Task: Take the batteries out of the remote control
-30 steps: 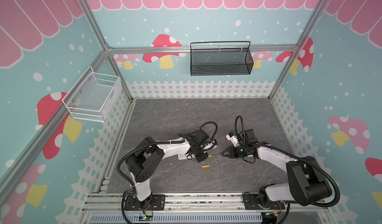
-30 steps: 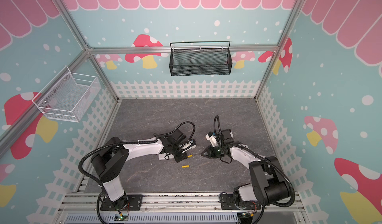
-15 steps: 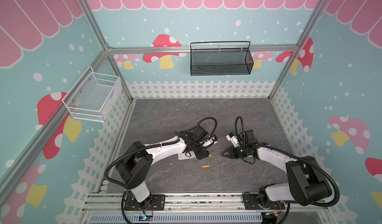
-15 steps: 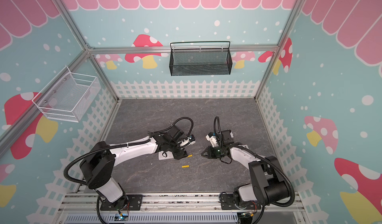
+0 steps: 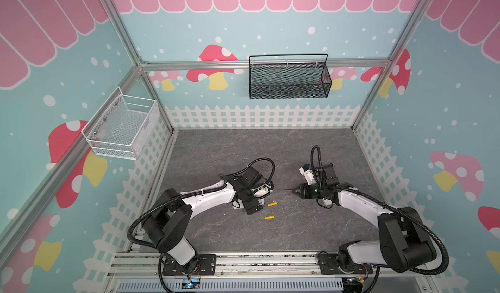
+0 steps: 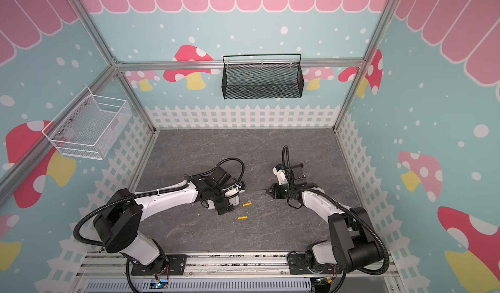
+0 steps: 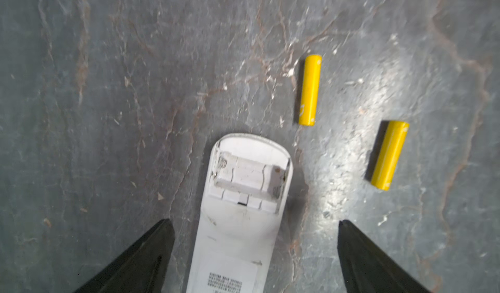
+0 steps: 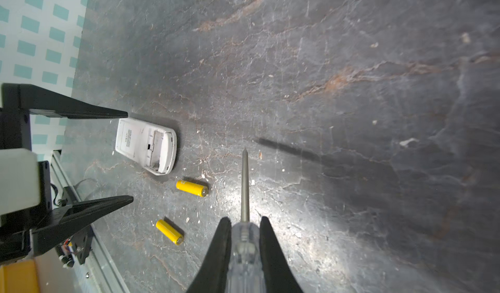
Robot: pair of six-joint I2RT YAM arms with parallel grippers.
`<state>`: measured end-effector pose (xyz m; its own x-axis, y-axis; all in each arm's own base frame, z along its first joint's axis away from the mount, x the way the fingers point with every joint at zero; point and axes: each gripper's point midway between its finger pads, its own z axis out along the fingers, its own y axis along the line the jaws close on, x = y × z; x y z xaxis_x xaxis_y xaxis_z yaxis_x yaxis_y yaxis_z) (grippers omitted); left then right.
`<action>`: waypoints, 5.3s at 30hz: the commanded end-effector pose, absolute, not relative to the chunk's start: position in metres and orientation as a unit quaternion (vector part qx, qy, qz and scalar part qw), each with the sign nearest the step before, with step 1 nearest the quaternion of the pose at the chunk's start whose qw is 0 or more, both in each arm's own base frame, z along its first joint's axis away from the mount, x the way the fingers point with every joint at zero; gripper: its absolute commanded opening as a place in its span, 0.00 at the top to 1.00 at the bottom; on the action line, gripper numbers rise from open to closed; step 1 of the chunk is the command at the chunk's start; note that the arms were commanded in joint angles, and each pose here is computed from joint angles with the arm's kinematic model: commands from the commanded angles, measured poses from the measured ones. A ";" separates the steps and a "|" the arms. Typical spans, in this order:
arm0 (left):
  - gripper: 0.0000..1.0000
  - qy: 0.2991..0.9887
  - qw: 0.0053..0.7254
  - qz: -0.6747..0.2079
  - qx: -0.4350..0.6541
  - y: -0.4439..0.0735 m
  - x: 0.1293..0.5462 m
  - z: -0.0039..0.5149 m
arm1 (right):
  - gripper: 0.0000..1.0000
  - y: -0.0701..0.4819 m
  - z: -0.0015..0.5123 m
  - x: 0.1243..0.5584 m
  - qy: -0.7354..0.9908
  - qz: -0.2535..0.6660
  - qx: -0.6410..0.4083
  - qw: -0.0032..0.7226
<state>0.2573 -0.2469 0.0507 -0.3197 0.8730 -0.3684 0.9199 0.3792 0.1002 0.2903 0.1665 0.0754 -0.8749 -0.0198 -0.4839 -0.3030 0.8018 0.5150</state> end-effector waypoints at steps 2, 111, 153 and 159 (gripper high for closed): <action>0.03 0.804 0.190 -0.051 0.562 -0.241 0.263 0.045 | 1.00 0.155 0.090 0.311 0.913 0.269 -0.070 0.298; 0.01 0.927 0.347 -0.048 0.136 -0.051 0.384 0.126 | 0.05 -0.035 0.025 0.279 0.888 0.036 0.375 0.264; 0.01 0.927 0.350 -0.086 0.109 -0.049 0.388 0.137 | 0.56 -0.011 0.004 0.283 0.948 -0.032 0.245 0.202; 0.01 0.916 0.351 -0.128 0.146 -0.067 0.384 0.169 | 0.58 -0.012 0.052 0.303 0.943 -0.034 0.213 0.252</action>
<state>0.3838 -0.0572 0.1428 -0.7340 0.1696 -0.6577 0.3038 0.9480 -0.0946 0.2969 -0.0159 0.0265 -0.7746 0.4262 -0.4672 0.4610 0.8863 0.0442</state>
